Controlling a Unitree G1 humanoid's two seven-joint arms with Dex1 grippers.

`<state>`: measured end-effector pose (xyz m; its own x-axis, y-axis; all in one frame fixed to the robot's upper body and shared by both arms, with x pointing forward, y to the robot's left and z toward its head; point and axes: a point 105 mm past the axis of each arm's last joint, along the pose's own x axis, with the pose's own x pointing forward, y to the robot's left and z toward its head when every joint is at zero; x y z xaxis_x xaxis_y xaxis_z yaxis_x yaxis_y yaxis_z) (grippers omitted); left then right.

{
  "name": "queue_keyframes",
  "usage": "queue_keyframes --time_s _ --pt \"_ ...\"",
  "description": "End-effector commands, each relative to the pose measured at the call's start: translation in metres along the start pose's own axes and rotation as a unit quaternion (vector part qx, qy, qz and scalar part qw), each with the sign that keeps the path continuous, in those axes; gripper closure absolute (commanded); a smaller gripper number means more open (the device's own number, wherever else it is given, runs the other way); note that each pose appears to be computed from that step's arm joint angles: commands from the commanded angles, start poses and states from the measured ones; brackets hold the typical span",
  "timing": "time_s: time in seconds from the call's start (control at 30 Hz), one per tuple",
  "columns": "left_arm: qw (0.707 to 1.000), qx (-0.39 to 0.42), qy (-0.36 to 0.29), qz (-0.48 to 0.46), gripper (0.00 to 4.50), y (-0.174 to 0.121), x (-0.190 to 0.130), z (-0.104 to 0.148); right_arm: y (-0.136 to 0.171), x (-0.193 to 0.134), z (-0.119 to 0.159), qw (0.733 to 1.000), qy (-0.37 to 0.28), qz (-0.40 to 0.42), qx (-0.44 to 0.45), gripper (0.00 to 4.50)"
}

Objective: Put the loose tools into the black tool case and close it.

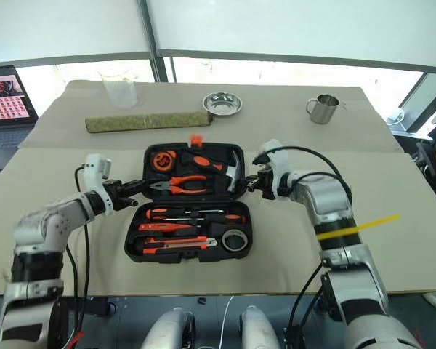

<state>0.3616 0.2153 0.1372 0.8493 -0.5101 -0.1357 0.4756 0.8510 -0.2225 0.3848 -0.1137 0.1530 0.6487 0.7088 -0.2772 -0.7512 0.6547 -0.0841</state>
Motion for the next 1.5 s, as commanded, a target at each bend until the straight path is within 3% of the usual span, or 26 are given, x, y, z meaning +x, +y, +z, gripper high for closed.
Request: queue_keyframes --time_s 0.03,0.17,0.23,0.33,0.43,0.5,0.57,0.6,0.7,0.73,0.8,0.93,1.03,1.07,1.23,1.5 --pt "0.98 0.152 -0.127 0.009 4.49 -0.002 -0.026 0.051 0.014 -0.021 0.057 0.975 -0.138 -0.004 -0.173 4.5" --pt "0.946 0.295 -0.135 -0.012 4.49 -0.013 -0.04 0.031 0.032 -0.026 0.031 0.924 -0.145 -0.001 -0.354 4.5" --pt "0.936 0.324 -0.134 -0.01 4.49 -0.013 -0.043 0.024 0.041 -0.027 0.022 0.906 -0.153 0.01 -0.395 4.5" --pt "0.908 0.408 -0.088 -0.035 4.49 -0.017 -0.057 -0.014 0.058 -0.033 -0.021 0.864 -0.133 0.049 -0.484 4.5" --pt "0.894 0.441 -0.059 -0.054 4.49 -0.019 -0.073 -0.037 0.052 -0.042 -0.039 0.852 -0.122 0.043 -0.508 4.5" --pt "0.895 0.439 -0.049 -0.055 3.74 -0.016 -0.084 -0.046 0.047 -0.048 -0.046 0.853 -0.119 0.037 -0.507 4.5" --pt "0.894 0.445 -0.03 -0.054 3.19 -0.011 -0.094 -0.053 0.041 -0.054 -0.055 0.855 -0.103 0.037 -0.506 3.7" --pt "0.895 0.443 -0.021 -0.049 2.83 -0.007 -0.098 -0.055 0.038 -0.057 -0.057 0.856 -0.098 0.035 -0.507 3.54" --pt "0.92 0.391 -0.003 -0.018 1.75 0.011 -0.109 -0.054 0.026 -0.07 -0.058 0.868 -0.083 0.017 -0.489 2.47" --pt "0.925 0.379 0.004 -0.013 1.73 0.015 -0.112 -0.054 0.022 -0.075 -0.06 0.875 -0.077 0.012 -0.477 2.17" --pt "0.934 0.357 0.01 -0.005 1.73 0.021 -0.115 -0.051 0.017 -0.085 -0.066 0.894 -0.061 0.011 -0.444 2.17" --pt "0.948 0.314 0.017 -0.046 1.73 0.014 -0.104 -0.042 0.024 -0.108 -0.072 0.932 -0.044 0.045 -0.356 3.24" --pt "0.954 0.294 0.013 -0.059 2.32 0.012 -0.087 -0.031 0.047 -0.115 -0.077 0.944 -0.027 0.103 -0.313 4.23" --pt "0.955 0.291 0.014 -0.061 2.71 0.012 -0.079 -0.026 0.057 -0.116 -0.078 0.944 -0.024 0.126 -0.304 4.5" --pt "0.954 0.285 0.032 -0.084 4.41 0.011 -0.041 -0.016 0.103 -0.111 -0.086 0.947 -0.01 0.196 -0.256 4.5" --pt "0.945 0.277 0.125 -0.123 4.46 0.017 -0.018 -0.042 0.136 -0.076 -0.101 0.943 0.035 0.225 -0.241 4.5"
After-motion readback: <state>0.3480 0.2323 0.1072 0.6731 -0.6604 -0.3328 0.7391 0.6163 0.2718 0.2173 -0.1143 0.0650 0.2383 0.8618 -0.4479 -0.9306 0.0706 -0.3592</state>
